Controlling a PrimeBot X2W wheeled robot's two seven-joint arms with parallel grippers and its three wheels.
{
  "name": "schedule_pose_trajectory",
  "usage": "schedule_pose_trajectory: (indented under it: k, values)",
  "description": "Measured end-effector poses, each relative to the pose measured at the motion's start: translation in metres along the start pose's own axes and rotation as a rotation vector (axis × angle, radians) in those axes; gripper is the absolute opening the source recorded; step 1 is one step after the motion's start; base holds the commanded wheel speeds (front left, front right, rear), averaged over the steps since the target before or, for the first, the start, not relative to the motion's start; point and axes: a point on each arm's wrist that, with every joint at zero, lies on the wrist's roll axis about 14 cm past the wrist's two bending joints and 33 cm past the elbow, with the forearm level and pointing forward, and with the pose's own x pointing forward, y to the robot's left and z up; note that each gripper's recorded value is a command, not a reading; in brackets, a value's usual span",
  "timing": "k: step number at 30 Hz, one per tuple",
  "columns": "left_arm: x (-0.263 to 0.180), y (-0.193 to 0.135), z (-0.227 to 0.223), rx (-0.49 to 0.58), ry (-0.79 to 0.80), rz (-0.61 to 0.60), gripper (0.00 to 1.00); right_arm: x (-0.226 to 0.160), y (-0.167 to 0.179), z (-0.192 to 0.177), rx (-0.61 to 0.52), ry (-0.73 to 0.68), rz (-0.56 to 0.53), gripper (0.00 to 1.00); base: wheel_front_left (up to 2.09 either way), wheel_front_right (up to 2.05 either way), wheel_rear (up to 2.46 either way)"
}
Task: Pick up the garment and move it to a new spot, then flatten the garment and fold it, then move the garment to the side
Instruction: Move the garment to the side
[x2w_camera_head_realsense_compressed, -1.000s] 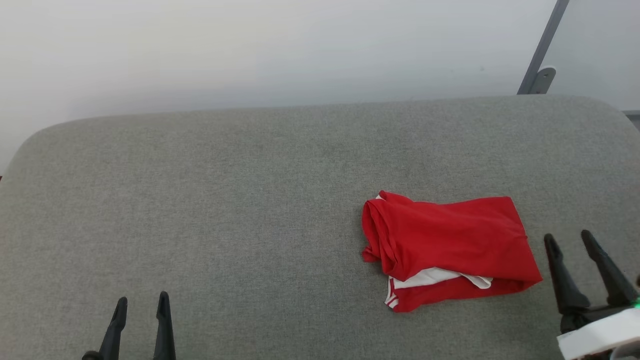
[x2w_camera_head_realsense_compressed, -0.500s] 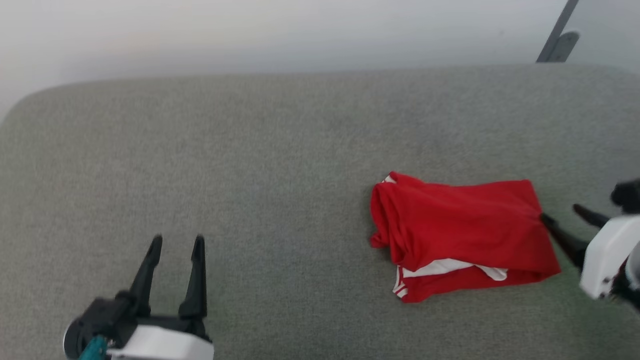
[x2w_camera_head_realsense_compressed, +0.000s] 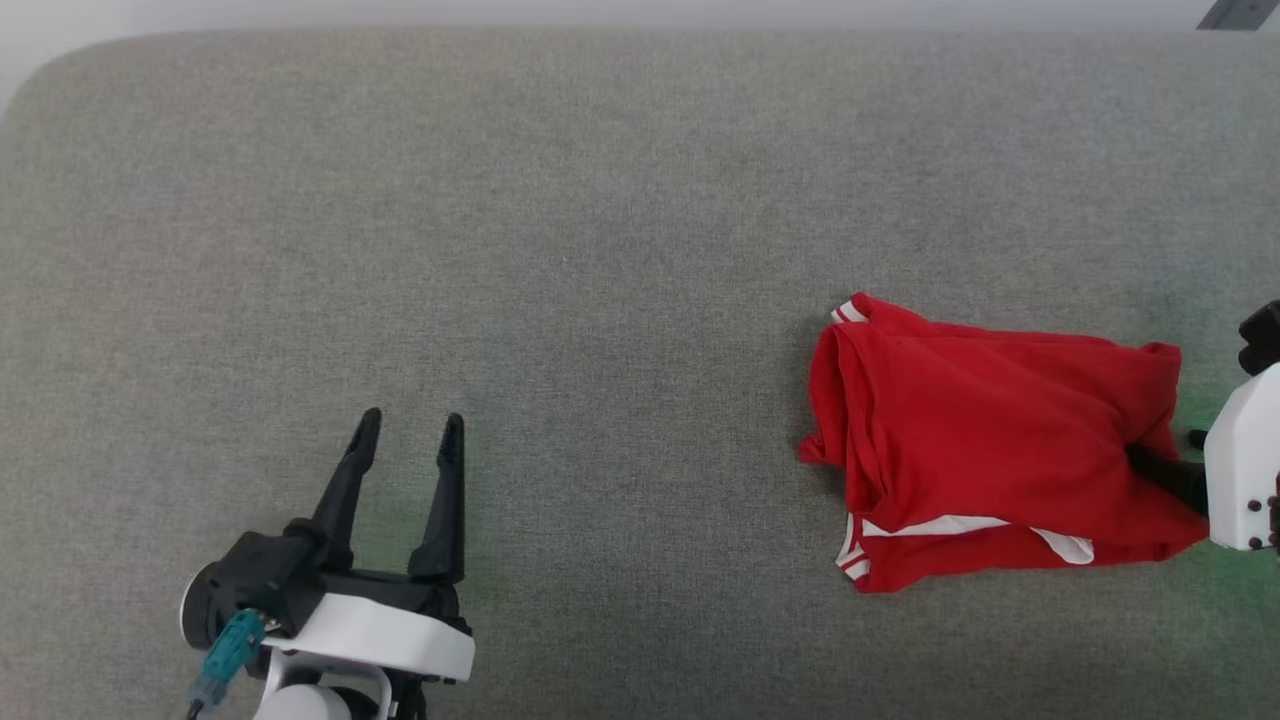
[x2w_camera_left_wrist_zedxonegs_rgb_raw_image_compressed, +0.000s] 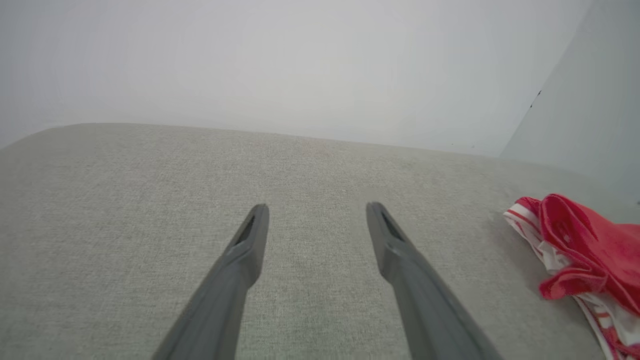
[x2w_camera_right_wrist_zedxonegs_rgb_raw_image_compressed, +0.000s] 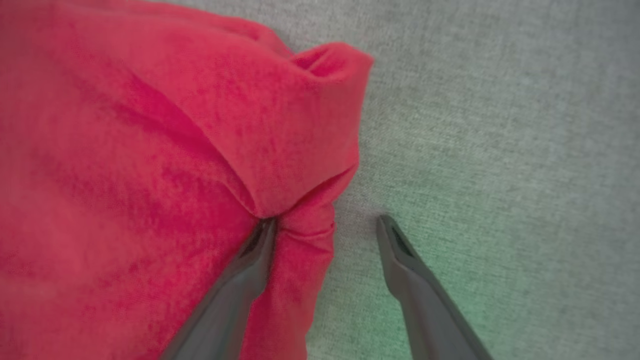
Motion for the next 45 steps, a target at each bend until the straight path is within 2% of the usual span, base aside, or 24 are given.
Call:
schedule_pose_trajectory:
  k: [1,2,3,4,5,8,13,15,16,19,20,29,38,44,45]
  values:
    - [0.0,0.0,-0.002,0.002,0.008,-0.003,1.0,0.002,0.002,-0.001,-0.004,0.012,0.008,1.0,0.0,0.0,0.0]
    - [0.001,0.0,-0.003,0.003,0.011,-0.005,1.0,0.004,0.004,-0.003,-0.009,0.021,0.015,0.91,0.0,0.0,0.0]
    - [0.002,0.0,-0.003,0.006,0.012,-0.008,1.0,0.005,0.005,-0.003,-0.009,0.026,0.019,0.49,0.0,0.0,0.0]
    - [0.003,0.0,-0.004,0.009,0.012,-0.012,1.0,0.005,0.006,-0.003,-0.005,0.023,0.025,0.22,0.0,0.0,0.0]
    - [0.003,0.0,-0.004,0.012,0.014,-0.015,1.0,0.005,0.007,-0.002,0.003,0.011,0.03,0.01,0.0,0.0,0.0]
    - [0.006,-0.003,-0.005,0.018,0.016,-0.03,1.0,0.003,0.008,-0.001,0.029,-0.03,0.038,0.0,0.0,0.0,0.0]
    - [0.017,-0.014,-0.003,0.035,0.008,-0.079,1.0,-0.012,-0.014,-0.001,0.089,-0.111,-0.006,0.0,0.0,0.0,0.0]
    - [0.023,-0.02,-0.005,0.035,0.009,-0.103,1.0,-0.026,-0.04,0.0,0.125,-0.16,-0.065,0.0,0.0,0.0,0.0]
    - [0.031,-0.028,-0.006,0.034,0.007,-0.133,1.0,-0.042,-0.067,0.002,0.163,-0.211,-0.13,0.0,0.0,0.0,0.0]
    - [0.047,-0.04,-0.006,0.035,-0.006,-0.181,1.0,-0.064,-0.103,0.003,0.209,-0.277,-0.218,0.0,0.0,0.0,0.0]
    - [0.047,-0.04,-0.006,0.035,-0.006,-0.181,1.0,-0.064,-0.103,0.003,0.209,-0.277,-0.218,0.0,0.0,0.0,0.0]
    - [0.104,-0.085,-0.013,0.052,-0.053,-0.36,1.0,-0.117,-0.21,0.004,0.282,-0.43,-0.554,0.0,0.0,0.0,0.0]
    - [0.142,-0.086,-0.033,0.062,-0.07,-0.401,1.0,-0.105,-0.265,-0.002,0.246,-0.438,-0.785,0.0,0.0,0.0,0.0]
    - [0.142,-0.076,-0.041,0.069,-0.052,-0.379,1.0,-0.082,-0.271,-0.001,0.236,-0.437,-0.832,0.0,0.0,0.0,0.0]
    - [0.141,-0.075,-0.041,0.068,-0.05,-0.375,1.0,-0.078,-0.27,-0.001,0.245,-0.44,-0.832,0.14,0.0,0.0,0.0]
